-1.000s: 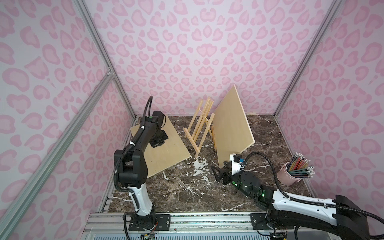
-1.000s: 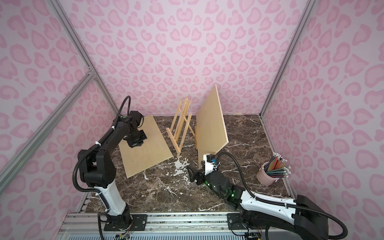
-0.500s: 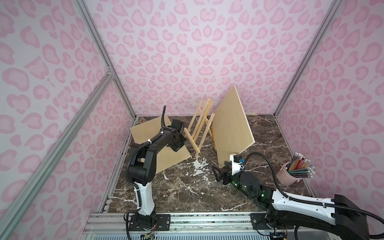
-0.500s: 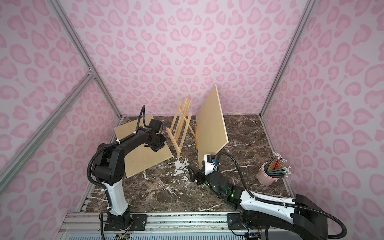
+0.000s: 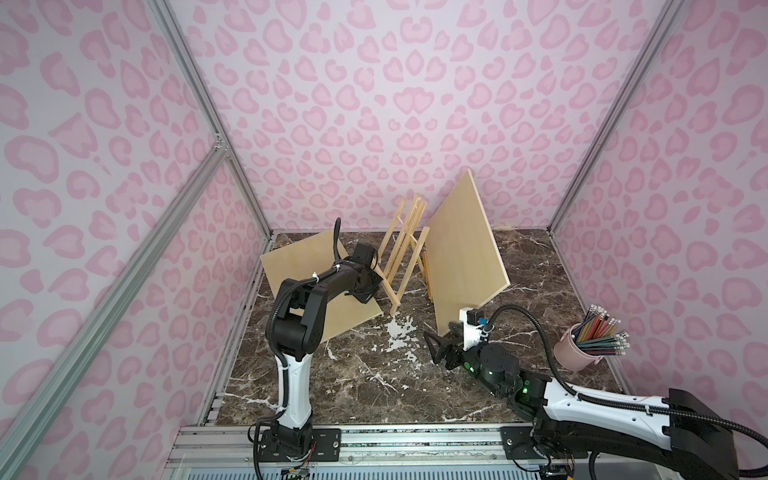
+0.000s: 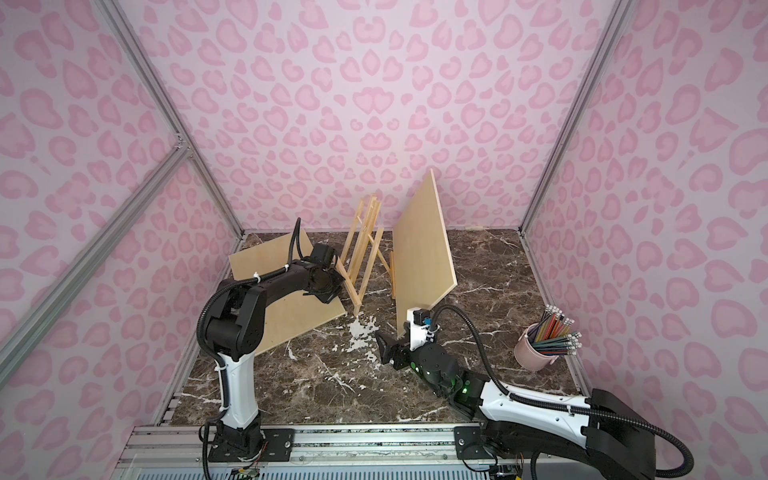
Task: Disassemble the easel
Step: Adjust the drawing board at the corner of the board.
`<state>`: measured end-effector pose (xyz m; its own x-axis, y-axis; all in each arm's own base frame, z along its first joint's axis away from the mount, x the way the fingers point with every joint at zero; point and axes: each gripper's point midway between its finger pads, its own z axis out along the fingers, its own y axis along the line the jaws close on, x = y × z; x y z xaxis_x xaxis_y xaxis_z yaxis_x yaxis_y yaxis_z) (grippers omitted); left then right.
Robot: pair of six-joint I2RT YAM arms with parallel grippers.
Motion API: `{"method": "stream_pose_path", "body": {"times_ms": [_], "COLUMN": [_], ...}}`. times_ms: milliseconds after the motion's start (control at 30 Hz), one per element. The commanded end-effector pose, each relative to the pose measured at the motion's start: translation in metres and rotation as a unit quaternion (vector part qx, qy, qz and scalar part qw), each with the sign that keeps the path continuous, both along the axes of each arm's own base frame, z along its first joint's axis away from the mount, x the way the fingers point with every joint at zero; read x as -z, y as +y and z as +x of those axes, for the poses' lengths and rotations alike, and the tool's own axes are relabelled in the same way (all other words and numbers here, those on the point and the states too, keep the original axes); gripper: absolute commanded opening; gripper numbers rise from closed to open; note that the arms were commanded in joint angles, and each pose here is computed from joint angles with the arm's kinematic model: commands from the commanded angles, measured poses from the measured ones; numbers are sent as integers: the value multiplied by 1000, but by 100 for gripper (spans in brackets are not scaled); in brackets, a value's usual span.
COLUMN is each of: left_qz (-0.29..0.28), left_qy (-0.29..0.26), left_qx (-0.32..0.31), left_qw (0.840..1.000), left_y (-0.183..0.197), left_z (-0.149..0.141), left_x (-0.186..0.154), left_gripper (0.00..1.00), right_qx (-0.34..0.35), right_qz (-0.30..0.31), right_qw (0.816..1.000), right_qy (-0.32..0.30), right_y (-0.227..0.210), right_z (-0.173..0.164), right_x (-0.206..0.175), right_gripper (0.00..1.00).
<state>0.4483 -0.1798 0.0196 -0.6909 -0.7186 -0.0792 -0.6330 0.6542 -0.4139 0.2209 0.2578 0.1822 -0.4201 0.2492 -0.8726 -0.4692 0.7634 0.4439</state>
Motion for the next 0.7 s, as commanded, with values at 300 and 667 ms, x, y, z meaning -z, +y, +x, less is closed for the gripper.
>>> {"method": "stream_pose_path", "body": {"times_ms": [300, 667], "left_qz": [49, 107], "left_qy": [31, 95], "left_qx": [24, 110], "left_qw": [998, 984], "left_y": [21, 47], "left_z": [-33, -89], "left_x": [7, 14], "left_gripper": [2, 2], "right_qx": [14, 16], "right_qz": [15, 26], "right_qw": [1000, 999], "right_qy": [-17, -17], "right_y": [-6, -9], "right_z": [2, 1], "right_x": [-11, -13], "right_gripper": [93, 93]}}
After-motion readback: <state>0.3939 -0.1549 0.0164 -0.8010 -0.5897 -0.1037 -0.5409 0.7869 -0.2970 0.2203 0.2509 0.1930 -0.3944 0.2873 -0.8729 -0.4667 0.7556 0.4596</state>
